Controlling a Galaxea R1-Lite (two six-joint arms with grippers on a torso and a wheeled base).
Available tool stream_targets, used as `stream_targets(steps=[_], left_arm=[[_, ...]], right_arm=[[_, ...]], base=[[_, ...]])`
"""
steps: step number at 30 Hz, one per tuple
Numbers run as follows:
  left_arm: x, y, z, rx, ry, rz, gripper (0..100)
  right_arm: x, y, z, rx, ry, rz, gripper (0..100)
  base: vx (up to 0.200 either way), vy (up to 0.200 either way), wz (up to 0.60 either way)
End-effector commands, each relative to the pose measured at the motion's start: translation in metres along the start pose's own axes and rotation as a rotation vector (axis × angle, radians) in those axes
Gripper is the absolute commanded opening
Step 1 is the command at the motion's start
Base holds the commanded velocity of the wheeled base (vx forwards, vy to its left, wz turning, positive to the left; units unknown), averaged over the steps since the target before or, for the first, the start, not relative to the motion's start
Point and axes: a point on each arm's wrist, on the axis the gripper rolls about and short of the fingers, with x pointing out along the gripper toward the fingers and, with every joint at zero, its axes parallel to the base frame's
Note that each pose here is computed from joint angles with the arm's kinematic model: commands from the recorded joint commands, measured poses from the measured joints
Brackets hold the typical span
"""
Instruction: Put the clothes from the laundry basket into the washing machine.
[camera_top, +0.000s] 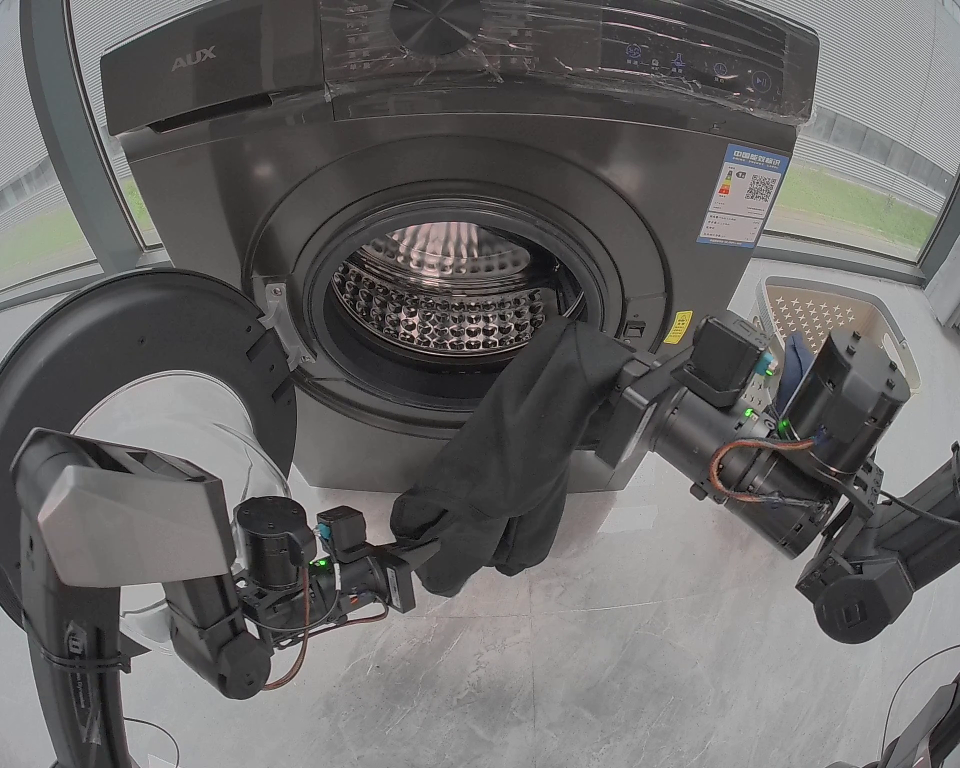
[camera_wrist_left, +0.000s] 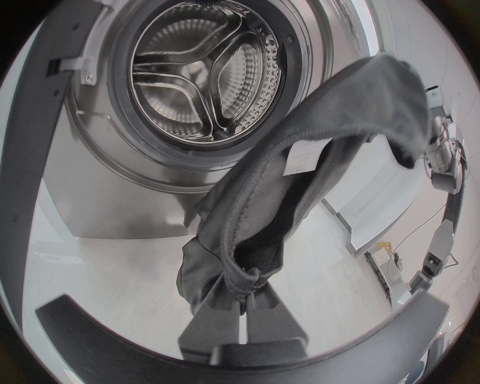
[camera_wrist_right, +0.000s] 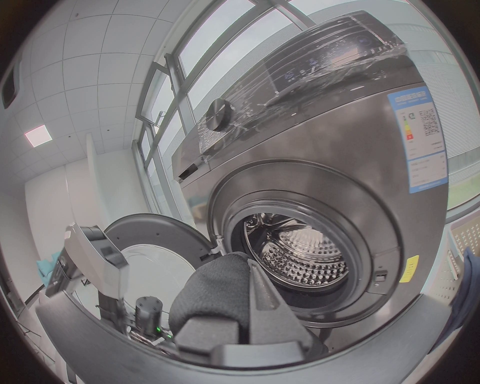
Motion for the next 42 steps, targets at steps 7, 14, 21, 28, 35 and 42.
stream_targets(steps=[7,14,21,28,35,42], left_arm=[[-0.099,-0.028,0.061,0.018,-0.166,0.016,0],[-0.121,-0.03,0.094,0.056,-0.307,-0.002,0],[-0.126,-0.042,0.107,0.084,-0.366,-0.041,0],[-0.127,-0.043,0.108,0.089,-0.37,-0.042,0],[-0.128,-0.05,0.111,0.095,-0.385,-0.067,0],[-0.12,-0.059,0.112,0.095,-0.386,-0.103,0]], right_arm=[[-0.057,-0.023,-0.031,-0.002,0.205,-0.097,0],[-0.074,-0.036,-0.056,0.028,0.324,-0.152,0],[-0.051,-0.042,-0.085,0.028,0.328,-0.152,0],[-0.023,-0.046,-0.131,0.031,0.349,-0.093,0],[-0.005,-0.044,-0.155,0.034,0.344,-0.062,100],[-0.023,-0.041,-0.179,0.031,0.471,-0.061,100]], base=[[0.0,0.0,0.0],[0.0,0.0,0.0],[0.0,0.0,0.0],[0.0,0.0,0.0],[0.0,0.0,0.0],[0.0,0.0,0.0]])
